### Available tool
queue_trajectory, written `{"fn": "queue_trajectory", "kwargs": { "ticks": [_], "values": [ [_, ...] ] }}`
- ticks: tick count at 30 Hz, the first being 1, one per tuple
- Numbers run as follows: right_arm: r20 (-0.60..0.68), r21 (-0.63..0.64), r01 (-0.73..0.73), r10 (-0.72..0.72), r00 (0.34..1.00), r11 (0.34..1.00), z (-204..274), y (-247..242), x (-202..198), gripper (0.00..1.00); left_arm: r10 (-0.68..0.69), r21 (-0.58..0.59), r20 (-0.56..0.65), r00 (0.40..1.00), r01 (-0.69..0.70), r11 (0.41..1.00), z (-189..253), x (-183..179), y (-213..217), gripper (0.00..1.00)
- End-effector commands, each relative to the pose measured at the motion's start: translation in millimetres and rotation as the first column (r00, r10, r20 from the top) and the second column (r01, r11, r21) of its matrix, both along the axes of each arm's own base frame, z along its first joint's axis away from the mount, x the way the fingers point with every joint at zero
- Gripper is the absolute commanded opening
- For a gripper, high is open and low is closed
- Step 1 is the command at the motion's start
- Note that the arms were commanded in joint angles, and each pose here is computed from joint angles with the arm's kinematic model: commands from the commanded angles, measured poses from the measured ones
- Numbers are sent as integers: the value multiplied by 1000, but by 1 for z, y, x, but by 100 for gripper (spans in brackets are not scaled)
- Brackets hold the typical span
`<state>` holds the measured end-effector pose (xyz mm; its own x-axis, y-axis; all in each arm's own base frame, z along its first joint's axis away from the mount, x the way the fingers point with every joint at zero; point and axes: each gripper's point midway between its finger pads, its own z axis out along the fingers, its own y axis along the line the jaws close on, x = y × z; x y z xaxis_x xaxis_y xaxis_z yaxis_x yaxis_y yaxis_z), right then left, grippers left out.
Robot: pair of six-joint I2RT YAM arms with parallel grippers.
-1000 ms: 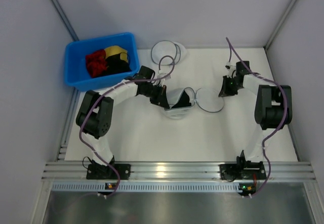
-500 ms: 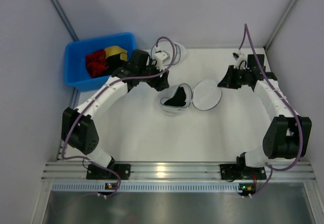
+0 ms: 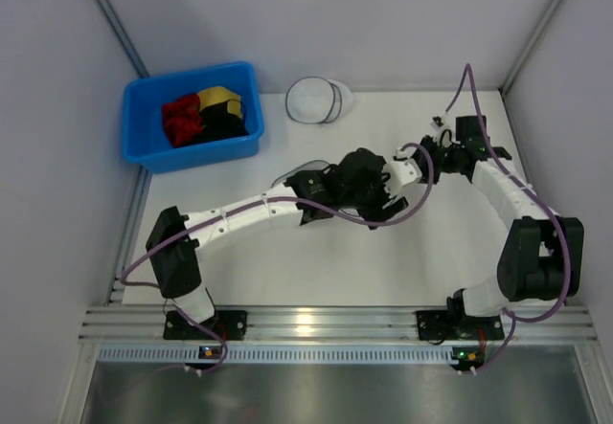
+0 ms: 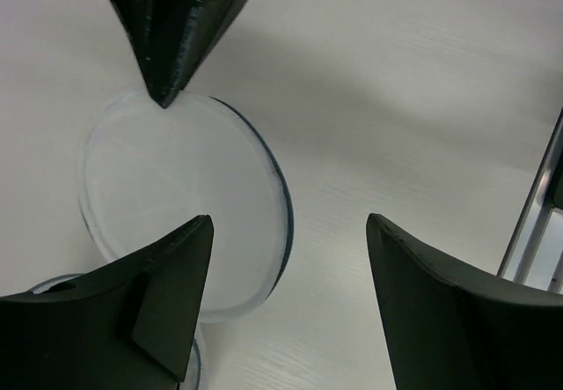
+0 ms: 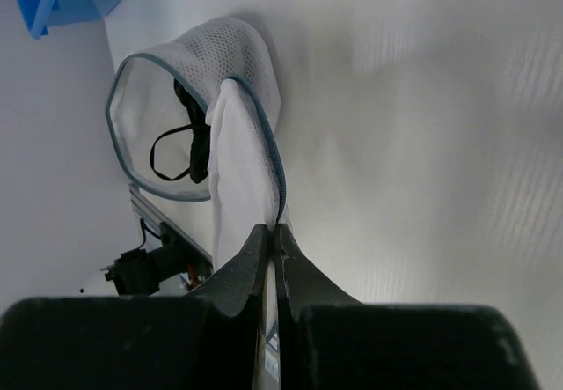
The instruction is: Place the bra in the laundry bag and zip it closed
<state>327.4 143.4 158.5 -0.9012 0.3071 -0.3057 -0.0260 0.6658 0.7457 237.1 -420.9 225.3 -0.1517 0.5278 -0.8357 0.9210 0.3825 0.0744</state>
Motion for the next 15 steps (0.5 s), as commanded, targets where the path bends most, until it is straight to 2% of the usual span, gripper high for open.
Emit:
{"fn": "queue_trajectory", "kwargs": {
  "ticks": [1, 7, 10, 11, 12, 14, 15],
  "values": [
    [17, 77, 19, -21, 1000, 997, 24, 12, 3, 0, 92, 7, 97, 991, -93, 996, 3, 11, -15, 76],
    [9, 78, 20, -21, 1000, 997, 28, 15, -1, 0, 156, 113, 229, 961, -186, 976, -19, 31, -31, 78],
    [16, 79, 18, -19, 1000, 997, 32, 15, -5, 0, 180, 151, 270, 946, -226, 962, -28, 40, -26, 72],
    [27, 74, 16, -18, 999, 997, 33, 14, -5, 0, 184, 148, 264, 947, -228, 962, -29, 39, -26, 68],
    [33, 66, 17, -20, 999, 998, 33, 13, -5, 0, 188, 143, 256, 948, -229, 963, -28, 39, -25, 56],
    [60, 54, 13, -16, 998, 998, 37, 12, -6, 0, 206, 123, 231, 951, -239, 963, -25, 38, -20, 46],
    [76, 49, 13, -17, 997, 999, 40, 11, -4, 0, 210, 115, 217, 953, -239, 964, -23, 39, -17, 32]
  ]
}}
